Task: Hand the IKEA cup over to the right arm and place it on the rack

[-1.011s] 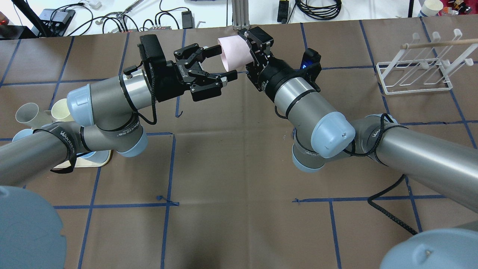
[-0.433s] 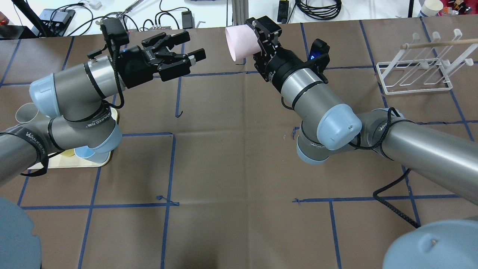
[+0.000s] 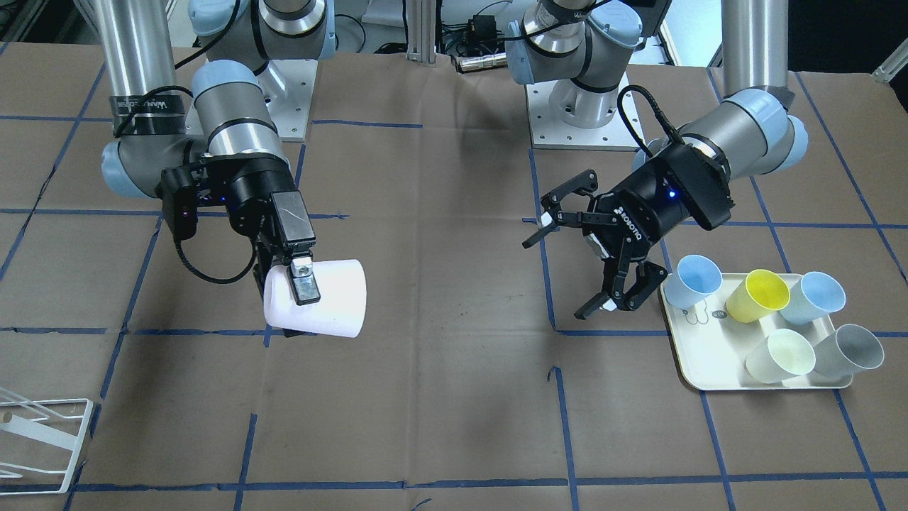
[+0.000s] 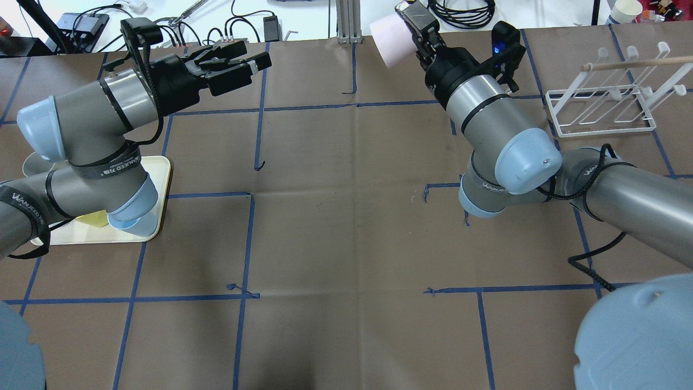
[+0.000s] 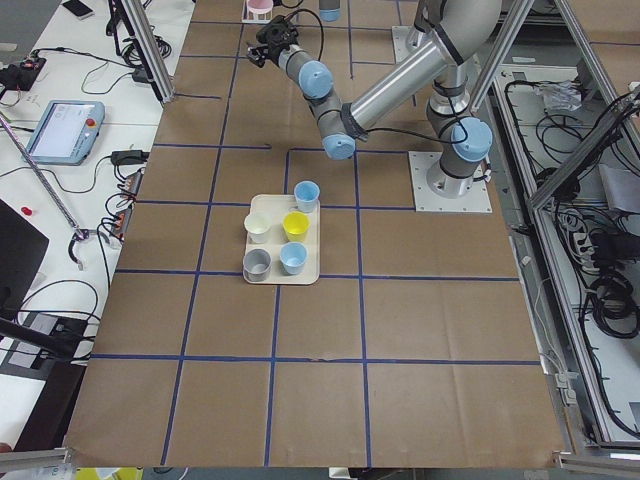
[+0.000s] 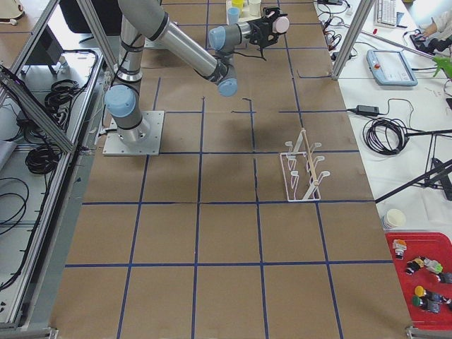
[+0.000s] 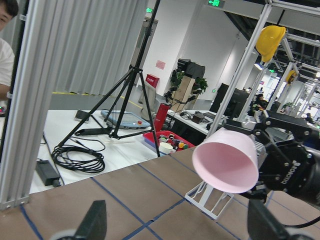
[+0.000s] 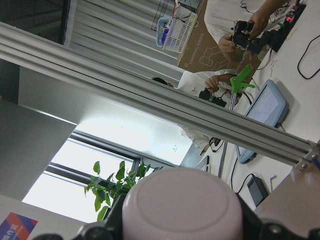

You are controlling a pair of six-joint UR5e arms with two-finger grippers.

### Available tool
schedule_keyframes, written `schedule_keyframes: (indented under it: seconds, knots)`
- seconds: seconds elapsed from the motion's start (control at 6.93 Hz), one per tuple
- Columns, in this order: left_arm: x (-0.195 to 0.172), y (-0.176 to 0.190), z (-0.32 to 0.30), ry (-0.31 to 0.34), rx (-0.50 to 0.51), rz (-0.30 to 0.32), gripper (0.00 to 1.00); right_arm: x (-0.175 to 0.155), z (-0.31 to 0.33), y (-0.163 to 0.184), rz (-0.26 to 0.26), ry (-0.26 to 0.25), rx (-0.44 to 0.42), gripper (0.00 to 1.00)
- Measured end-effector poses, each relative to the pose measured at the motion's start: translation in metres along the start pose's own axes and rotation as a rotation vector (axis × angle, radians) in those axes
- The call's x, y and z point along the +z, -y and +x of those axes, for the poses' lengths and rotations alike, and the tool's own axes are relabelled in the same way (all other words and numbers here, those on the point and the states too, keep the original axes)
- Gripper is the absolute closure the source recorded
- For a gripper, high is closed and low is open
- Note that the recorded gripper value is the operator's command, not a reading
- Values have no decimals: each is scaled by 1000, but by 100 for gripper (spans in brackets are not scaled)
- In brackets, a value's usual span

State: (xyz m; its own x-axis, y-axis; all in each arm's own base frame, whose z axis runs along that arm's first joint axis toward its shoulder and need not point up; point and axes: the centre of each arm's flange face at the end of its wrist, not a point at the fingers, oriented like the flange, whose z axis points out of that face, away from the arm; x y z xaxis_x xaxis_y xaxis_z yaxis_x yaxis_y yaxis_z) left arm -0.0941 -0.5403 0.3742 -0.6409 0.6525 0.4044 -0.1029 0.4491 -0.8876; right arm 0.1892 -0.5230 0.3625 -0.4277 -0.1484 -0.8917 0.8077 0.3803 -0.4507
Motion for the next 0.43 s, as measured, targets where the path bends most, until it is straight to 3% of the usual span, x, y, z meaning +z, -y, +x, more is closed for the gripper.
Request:
schedule_keyframes:
  seconds: [0.43]
  knots:
    - [11,3,-20,314,-111,-122,1,-5,44,52,-26,-11,-476,76]
